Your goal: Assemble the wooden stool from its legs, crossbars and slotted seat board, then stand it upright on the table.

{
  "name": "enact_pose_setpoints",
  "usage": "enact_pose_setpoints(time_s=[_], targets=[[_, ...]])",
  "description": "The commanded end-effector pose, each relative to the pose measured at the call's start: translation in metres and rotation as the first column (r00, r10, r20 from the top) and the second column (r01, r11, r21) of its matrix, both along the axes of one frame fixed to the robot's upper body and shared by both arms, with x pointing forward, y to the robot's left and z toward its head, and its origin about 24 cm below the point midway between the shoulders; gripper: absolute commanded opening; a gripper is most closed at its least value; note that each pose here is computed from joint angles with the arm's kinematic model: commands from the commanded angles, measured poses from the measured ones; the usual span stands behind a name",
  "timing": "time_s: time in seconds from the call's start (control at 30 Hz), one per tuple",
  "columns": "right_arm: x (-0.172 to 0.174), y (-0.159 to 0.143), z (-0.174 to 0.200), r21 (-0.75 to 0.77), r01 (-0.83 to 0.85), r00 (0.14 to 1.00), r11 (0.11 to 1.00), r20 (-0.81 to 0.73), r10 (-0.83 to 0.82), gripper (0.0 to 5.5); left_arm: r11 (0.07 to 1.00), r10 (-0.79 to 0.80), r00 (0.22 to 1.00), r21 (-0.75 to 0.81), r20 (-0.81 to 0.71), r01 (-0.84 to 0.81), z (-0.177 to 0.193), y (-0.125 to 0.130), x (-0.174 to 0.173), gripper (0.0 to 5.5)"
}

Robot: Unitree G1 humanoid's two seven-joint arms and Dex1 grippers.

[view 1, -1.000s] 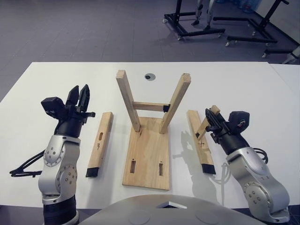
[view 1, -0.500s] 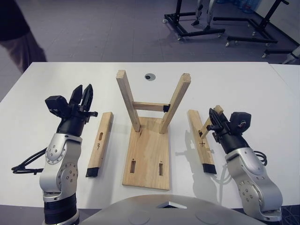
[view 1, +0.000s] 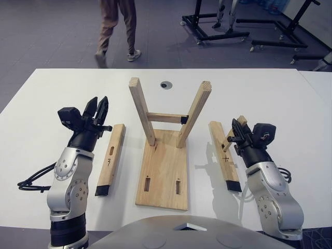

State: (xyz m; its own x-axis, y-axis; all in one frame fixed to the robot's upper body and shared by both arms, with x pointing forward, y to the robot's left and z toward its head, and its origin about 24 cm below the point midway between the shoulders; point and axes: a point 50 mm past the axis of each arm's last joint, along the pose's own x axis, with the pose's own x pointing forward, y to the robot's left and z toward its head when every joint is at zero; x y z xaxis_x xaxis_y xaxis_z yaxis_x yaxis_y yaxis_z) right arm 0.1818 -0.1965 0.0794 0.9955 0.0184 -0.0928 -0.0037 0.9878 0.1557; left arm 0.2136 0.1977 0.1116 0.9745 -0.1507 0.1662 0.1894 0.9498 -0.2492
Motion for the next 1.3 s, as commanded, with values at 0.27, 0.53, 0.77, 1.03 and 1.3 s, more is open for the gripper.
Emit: enact_pose_setpoints(time_s=[0.27, 0.53, 0.77, 1.03, 1.3], targets=[[0.003, -0.003, -0.033, -0.012, -0.051, 0.998, 0.999, -0.025, 0.05, 0.39, 0.999, -0.031, 0.999, 0.028, -0.029, 0.032, -0.006, 0.0, 0.007, 1.69], [0.025, -0.012, -0.024, -0.105, -0.061, 0.998, 0.993, 0.005, 0.062, 0.39, 1.0, -0.004, 1.0, 0.008, -0.024, 0.005, -0.011, -0.002, 0.006, 1.69], [0.045, -0.017, -0.017, -0.101, -0.063, 0.997, 0.993, 0.04, 0.067, 0.39, 1.0, 0.0, 1.0, 0.001, -0.019, 0.0, -0.014, -0.003, 0.007, 1.69], [0.044, -0.019, -0.013, -0.125, -0.079, 0.994, 0.989, 0.06, 0.087, 0.75, 1.0, -0.008, 1.0, -0.01, -0.021, 0.008, -0.016, -0.005, 0.005, 1.69], [0.048, -0.025, 0.011, -0.171, -0.048, 0.987, 0.984, 0.146, 0.073, 2.12, 1.0, 0.003, 1.0, -0.01, -0.01, -0.004, -0.015, -0.002, 0.005, 1.69]])
